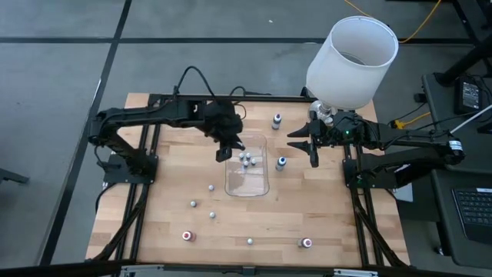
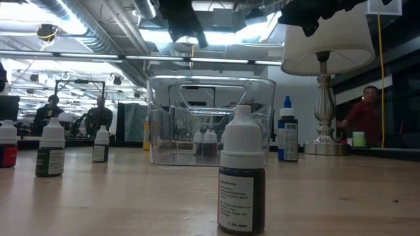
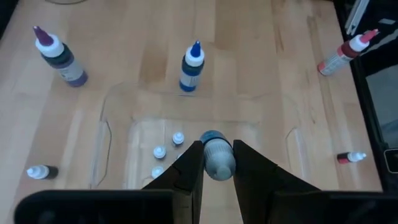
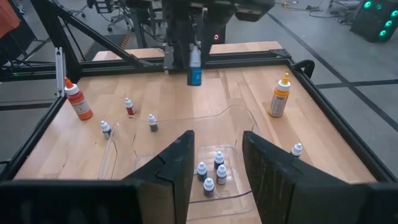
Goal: Pick & Place food coloring
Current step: Put the small blue food coloring into the transparent bin
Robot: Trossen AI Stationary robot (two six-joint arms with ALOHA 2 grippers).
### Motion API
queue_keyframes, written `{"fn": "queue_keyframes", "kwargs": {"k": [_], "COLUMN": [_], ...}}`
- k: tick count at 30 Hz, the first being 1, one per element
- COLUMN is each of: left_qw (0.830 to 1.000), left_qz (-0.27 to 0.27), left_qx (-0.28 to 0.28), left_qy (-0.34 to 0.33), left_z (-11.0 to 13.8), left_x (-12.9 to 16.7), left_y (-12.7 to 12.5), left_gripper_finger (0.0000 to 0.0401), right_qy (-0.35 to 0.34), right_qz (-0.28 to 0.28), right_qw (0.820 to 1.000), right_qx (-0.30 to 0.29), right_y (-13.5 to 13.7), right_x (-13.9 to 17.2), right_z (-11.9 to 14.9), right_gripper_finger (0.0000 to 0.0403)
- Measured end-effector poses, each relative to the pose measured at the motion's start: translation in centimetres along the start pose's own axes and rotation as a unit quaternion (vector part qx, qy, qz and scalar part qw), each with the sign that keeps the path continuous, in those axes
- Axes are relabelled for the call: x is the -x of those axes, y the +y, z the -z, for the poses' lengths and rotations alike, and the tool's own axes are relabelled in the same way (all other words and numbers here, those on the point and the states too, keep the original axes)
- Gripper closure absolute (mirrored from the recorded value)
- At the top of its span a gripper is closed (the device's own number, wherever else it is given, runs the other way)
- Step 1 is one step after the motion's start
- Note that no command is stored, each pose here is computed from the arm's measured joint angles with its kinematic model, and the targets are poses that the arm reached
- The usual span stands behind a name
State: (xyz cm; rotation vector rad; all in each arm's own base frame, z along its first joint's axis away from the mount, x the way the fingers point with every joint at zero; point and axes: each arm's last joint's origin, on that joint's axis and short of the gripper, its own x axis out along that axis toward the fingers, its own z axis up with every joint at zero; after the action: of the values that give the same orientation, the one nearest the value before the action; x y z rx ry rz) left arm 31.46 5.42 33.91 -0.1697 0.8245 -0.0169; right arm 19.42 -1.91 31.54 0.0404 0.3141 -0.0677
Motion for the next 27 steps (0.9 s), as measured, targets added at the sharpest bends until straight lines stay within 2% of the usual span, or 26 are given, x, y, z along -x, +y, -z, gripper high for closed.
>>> {"fn": "queue_keyframes", "kwargs": {"k": [21, 27], "left_qw": [1.0, 1.0], "left_qz": [-0.009, -0.009], "left_qx": [0.012, 0.016], "left_qy": [0.005, 0.02], "left_z": [0.2, 0.1], "left_x": [-0.1, -1.8], "left_y": [0.6, 0.9], "left_gripper_finger": [0.0337, 0.0337], "right_qy": [0.0, 0.0], "right_qz": [0.0, 0.0], "right_qw": [1.0, 1.0], "right_qx": [0.0, 0.0], "right_y": [0.0, 0.0], "right_x": [0.0, 0.0], "right_z": [0.0, 0.0], "right_gripper_finger": [0.0265, 0.0265]}}
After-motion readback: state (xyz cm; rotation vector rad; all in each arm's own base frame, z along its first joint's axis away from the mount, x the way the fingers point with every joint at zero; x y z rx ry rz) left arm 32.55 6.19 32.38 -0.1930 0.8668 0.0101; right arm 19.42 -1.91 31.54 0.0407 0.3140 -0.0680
